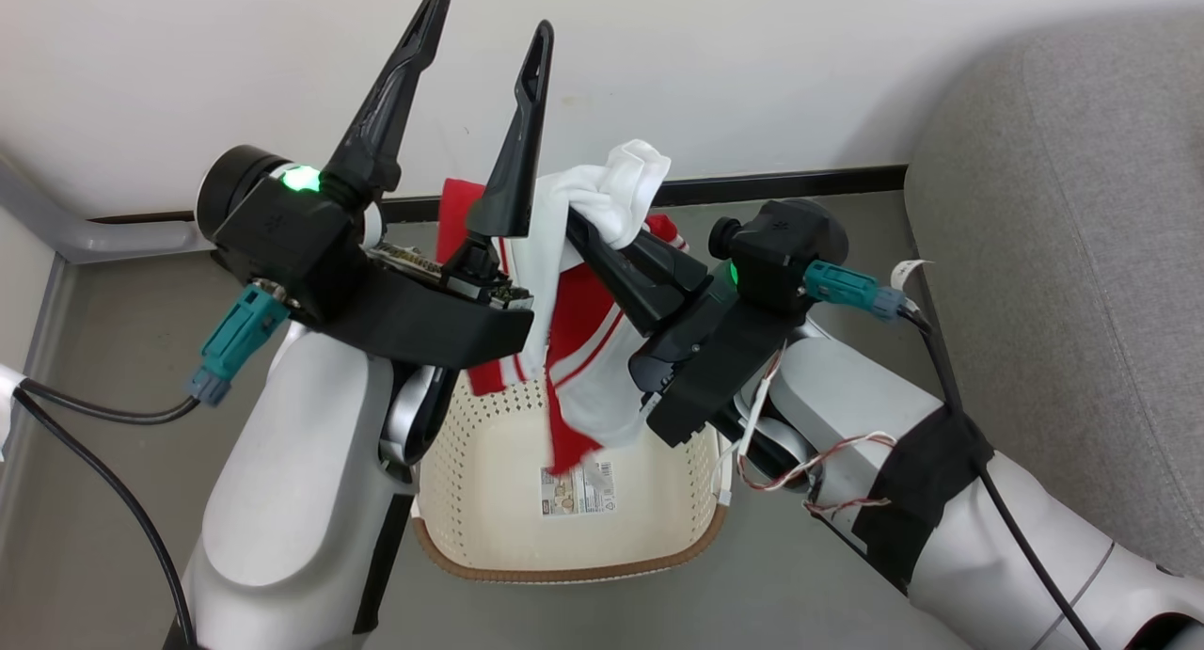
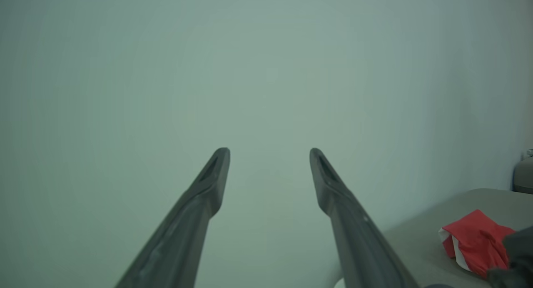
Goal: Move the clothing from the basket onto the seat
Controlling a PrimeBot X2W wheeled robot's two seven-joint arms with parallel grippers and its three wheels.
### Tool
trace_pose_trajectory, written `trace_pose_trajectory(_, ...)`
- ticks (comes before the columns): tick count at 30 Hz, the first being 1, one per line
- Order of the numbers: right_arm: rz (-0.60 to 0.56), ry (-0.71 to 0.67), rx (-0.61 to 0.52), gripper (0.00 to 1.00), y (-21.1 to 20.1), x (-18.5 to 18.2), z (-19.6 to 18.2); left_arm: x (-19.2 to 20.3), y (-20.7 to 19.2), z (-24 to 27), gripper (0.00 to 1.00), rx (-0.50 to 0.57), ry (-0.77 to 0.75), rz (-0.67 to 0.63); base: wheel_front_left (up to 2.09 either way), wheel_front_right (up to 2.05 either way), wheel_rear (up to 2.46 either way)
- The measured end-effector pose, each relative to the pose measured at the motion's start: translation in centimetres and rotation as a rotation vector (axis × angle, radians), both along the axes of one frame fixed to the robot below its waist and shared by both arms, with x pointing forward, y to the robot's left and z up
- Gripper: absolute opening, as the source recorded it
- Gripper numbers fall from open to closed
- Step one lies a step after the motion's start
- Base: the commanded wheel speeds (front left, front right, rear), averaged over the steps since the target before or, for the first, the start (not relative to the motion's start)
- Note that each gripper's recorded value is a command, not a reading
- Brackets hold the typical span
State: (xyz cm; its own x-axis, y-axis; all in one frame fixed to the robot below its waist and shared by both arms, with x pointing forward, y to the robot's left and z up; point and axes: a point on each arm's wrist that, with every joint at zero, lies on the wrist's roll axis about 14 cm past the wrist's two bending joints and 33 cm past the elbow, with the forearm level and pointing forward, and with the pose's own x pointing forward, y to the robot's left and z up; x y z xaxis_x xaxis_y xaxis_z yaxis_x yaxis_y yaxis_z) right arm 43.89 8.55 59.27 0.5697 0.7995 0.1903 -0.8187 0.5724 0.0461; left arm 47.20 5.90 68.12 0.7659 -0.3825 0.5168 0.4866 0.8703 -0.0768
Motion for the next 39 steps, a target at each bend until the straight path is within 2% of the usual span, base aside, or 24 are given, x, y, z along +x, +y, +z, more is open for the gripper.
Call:
trace_pose_trajectory(13, -0.015, 0.007, 0.024, 0.00, -0.4, 0.2, 0.2, 1.2, 2.0, -3.2, 1.00, 0.005, 0.096, 0.060, 0.00, 0.00, 0.00)
trace_pose_trajectory(24, -0.023, -0.006, 0.035, 0.00, -0.7, 0.1, 0.8, 1.5, 5.2, -8.1, 1.00, 0.017, 0.233, 0.162, 0.00, 0.00, 0.00)
trace_pose_trajectory(39, -0.033, -0.012, 0.047, 0.00, -1.1, -0.3, 1.2, -0.6, 9.7, -16.3, 1.00, 0.024, 0.467, 0.302, 0.00, 0.00, 0.00)
